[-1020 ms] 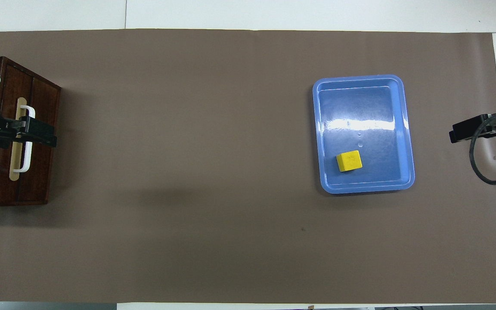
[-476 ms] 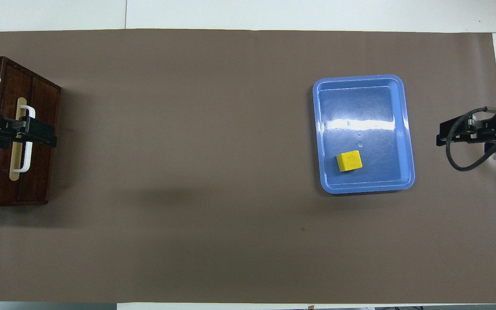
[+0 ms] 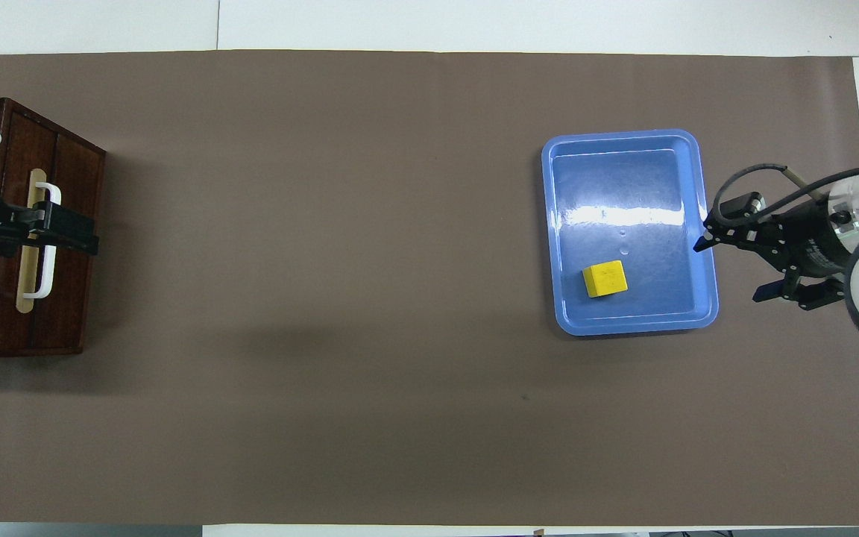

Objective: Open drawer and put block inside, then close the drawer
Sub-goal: 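Reach the right gripper down over the yellow block in the blue tray, then pull the drawer open with the left gripper while the right gripper grasps the block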

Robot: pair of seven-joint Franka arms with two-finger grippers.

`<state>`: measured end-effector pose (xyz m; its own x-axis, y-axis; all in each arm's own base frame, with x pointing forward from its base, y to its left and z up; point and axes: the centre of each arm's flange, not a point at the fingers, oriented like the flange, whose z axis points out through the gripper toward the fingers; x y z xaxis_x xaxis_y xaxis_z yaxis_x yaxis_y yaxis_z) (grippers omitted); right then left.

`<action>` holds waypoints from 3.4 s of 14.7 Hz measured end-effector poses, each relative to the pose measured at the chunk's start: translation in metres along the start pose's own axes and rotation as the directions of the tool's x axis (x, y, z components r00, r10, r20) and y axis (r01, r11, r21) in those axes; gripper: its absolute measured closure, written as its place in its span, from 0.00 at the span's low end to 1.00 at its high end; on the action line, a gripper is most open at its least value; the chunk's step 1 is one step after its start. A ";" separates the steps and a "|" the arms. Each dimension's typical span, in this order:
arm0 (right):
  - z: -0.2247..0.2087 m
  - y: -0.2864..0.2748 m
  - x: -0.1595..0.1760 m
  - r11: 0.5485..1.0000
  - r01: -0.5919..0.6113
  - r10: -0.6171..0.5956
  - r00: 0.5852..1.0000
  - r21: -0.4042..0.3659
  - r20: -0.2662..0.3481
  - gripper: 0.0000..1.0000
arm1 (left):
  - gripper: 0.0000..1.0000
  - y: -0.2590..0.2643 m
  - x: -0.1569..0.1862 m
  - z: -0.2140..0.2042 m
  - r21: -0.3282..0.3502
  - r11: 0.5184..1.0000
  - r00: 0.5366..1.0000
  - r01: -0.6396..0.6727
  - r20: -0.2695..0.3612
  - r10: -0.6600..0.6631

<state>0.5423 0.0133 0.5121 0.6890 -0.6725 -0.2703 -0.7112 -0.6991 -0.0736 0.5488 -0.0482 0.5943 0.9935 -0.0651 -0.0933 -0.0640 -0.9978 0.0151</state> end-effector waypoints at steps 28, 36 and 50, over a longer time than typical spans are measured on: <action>0.212 -0.007 0.084 0.879 -0.477 0.437 0.815 0.013 0.381 0.00 | 0.00 0.014 -0.009 0.001 0.040 0.999 1.000 -0.030 0.009 0.030; 0.220 -0.002 0.083 0.888 -0.459 0.419 0.824 0.016 0.381 0.00 | 0.00 -0.009 0.012 0.117 0.342 0.939 0.990 -0.021 -0.126 0.068; 0.215 -0.006 0.084 0.891 -0.453 0.409 0.832 0.033 0.374 0.45 | 0.00 -0.035 0.042 0.209 0.418 0.908 0.979 0.026 -0.195 0.062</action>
<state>0.5746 0.0135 0.2839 0.2303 -0.7545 -0.6145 -0.9502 -0.3107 0.0253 0.5728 -0.0179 0.3820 0.9869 -0.1234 0.1037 -0.0714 -0.9115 -0.4051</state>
